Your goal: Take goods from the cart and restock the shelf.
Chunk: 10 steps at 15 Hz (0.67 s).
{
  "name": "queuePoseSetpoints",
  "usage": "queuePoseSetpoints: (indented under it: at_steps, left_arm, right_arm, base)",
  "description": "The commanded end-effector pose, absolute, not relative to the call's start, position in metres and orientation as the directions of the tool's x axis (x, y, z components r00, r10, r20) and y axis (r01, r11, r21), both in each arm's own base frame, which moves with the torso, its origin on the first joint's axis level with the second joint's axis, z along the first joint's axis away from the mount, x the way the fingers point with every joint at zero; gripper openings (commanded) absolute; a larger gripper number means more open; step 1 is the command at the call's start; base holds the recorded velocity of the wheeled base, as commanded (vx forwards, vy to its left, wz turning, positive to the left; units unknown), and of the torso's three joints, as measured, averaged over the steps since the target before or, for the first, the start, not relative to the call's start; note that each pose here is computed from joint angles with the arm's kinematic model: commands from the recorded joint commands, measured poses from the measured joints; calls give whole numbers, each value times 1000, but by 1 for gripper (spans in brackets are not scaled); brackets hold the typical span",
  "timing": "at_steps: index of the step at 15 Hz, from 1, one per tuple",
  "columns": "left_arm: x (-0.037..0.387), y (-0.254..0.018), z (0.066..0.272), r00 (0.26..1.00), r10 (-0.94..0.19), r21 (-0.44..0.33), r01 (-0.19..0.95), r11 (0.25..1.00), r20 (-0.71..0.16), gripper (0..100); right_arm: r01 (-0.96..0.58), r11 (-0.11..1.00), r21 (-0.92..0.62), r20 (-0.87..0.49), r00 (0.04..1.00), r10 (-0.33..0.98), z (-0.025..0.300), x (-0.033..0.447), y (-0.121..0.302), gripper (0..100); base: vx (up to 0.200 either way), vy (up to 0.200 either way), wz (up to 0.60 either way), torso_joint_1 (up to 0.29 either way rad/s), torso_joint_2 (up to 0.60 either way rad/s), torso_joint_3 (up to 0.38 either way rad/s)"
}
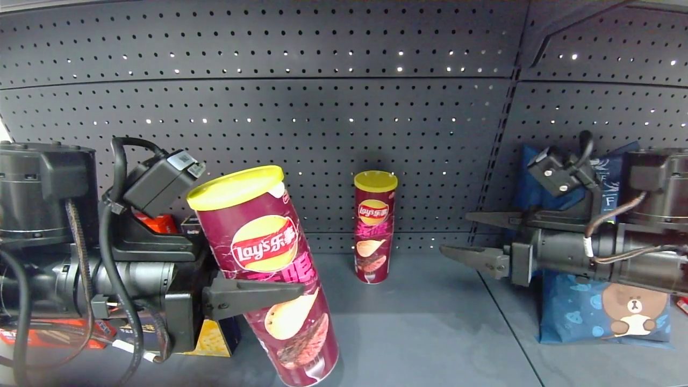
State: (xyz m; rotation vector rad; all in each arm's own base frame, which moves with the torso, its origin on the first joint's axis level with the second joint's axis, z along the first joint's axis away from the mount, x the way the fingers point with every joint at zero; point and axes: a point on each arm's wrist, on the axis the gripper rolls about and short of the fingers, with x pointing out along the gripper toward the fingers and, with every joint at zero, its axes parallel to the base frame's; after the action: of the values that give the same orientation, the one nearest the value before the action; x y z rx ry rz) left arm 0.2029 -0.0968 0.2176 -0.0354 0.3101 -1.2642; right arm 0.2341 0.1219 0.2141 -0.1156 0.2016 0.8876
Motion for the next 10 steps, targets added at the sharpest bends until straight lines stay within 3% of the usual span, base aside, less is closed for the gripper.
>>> queuePoseSetpoints:
  at_steps: [1, 3, 10]
  left_arm:
    - [203, -96, 218, 270, -940, -194, 931, 310, -209, 0]
    - [203, -96, 218, 269, -940, -195, 930, 310, -210, 0]
    - [206, -98, 228, 272, -944, -167, 938, 304, -188, 0]
  right_arm:
    - [-818, 575, 1, -251, 557, 792, 192, 262, 138, 100]
    - [-858, 514, 5, -220, 501, 837, 188, 275, 146, 100]
    - [-889, 457, 5, -188, 448, 874, 171, 316, 163, 100]
  base:
    - [0, 0, 0, 0, 0, 0]
    - [0, 0, 0, 0, 0, 0]
    - [0, 0, 0, 0, 0, 0]
